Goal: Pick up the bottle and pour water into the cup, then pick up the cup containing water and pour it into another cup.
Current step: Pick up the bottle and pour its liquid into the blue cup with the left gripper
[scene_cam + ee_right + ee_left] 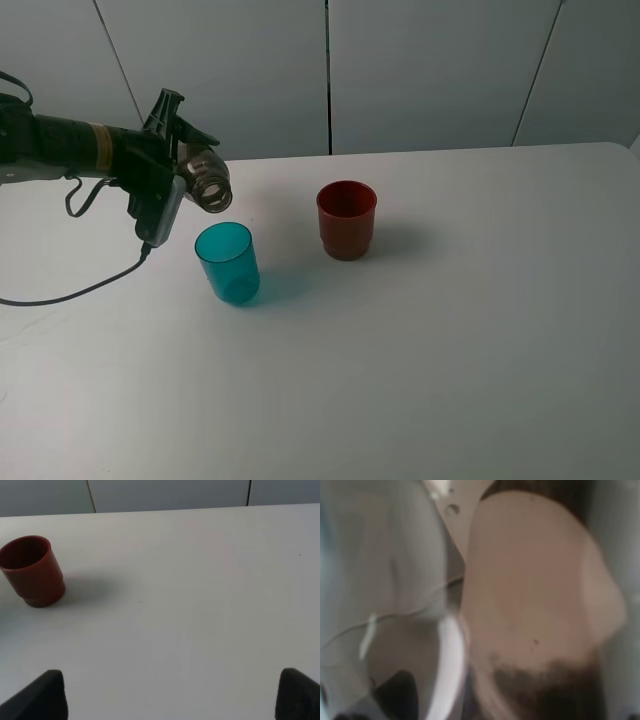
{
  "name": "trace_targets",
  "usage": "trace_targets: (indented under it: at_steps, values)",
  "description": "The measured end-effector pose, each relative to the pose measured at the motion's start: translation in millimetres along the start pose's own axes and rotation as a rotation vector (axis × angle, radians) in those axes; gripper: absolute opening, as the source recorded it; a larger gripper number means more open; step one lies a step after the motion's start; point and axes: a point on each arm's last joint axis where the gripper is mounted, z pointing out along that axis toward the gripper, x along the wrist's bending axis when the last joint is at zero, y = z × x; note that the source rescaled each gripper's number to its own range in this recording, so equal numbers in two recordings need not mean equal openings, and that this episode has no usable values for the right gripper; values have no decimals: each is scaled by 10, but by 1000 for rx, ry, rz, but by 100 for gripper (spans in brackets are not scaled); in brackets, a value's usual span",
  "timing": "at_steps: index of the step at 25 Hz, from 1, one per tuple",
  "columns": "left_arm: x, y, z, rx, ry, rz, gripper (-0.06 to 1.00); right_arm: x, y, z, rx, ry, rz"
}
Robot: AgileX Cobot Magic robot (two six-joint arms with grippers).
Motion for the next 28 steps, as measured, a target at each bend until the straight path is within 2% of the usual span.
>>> trace_targets:
  at_steps: [15,28]
  values:
    - [21,15,0,-15,24,119,0,0,0,0,0,0,0]
    - [52,72,16,-40,44,182,0,0,0,0,0,0,0]
